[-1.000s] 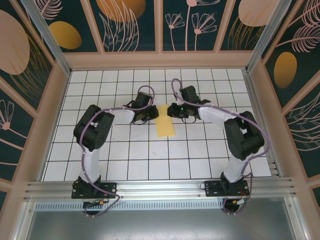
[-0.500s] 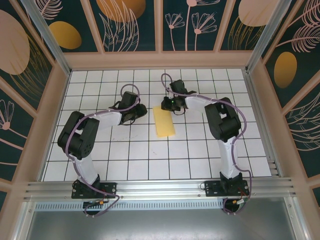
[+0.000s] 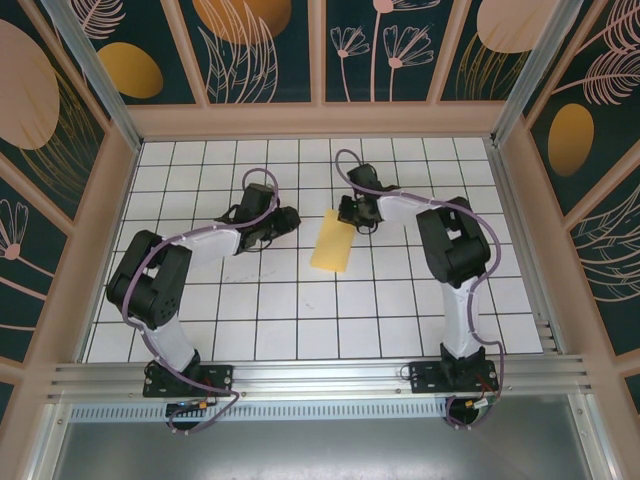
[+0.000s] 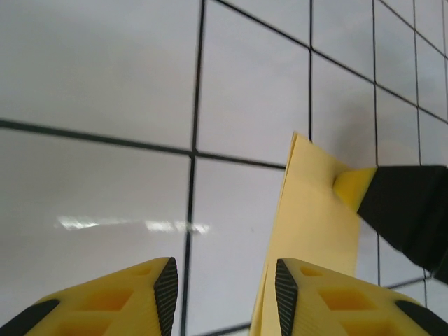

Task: Fold a paper plane with a square sheet of paper (pick it up from the middle)
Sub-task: Rotate the square sheet of paper at the center of the table.

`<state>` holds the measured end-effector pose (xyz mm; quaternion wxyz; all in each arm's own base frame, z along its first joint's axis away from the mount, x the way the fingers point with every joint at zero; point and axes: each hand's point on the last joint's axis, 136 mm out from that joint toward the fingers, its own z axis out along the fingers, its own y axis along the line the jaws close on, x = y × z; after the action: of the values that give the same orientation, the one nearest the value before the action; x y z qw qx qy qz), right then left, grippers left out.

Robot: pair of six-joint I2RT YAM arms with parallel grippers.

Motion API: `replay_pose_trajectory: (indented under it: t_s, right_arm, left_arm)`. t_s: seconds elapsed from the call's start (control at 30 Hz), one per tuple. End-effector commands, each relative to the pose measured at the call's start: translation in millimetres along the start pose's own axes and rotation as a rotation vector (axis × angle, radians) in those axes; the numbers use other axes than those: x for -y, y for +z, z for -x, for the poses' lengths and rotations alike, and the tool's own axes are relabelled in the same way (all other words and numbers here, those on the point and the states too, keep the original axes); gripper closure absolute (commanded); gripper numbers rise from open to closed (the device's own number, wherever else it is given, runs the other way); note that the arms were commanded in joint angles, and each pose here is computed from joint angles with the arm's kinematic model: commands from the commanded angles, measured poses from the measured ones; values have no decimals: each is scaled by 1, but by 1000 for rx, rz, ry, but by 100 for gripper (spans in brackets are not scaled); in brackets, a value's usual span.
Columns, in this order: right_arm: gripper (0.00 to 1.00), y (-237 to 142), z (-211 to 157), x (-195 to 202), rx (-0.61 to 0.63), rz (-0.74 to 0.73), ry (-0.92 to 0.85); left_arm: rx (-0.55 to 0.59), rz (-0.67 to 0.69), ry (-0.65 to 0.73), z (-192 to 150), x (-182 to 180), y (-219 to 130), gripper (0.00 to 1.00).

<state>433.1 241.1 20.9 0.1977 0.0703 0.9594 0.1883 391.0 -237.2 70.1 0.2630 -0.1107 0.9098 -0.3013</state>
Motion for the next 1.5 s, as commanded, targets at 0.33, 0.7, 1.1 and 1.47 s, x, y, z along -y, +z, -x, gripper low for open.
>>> replay_pose_trajectory:
  t_s: [0.33,0.7,1.1,1.47]
  right_arm:
    - [88,-40,-7,43,85,2,305]
    - [88,-46,-5,41,87,68,315]
    - [84,-94,-20,4,60,280,76]
    - [93,-75,-90,-5,-147,374,22]
  left_arm:
    - [-180,-304,43,-85,98,0,73]
    - [-320,-171,62,-125,81,35,85]
    - [-336,-69,65,-130,59,50,91]
    - [-327,-54,69,-128,58,51,93]
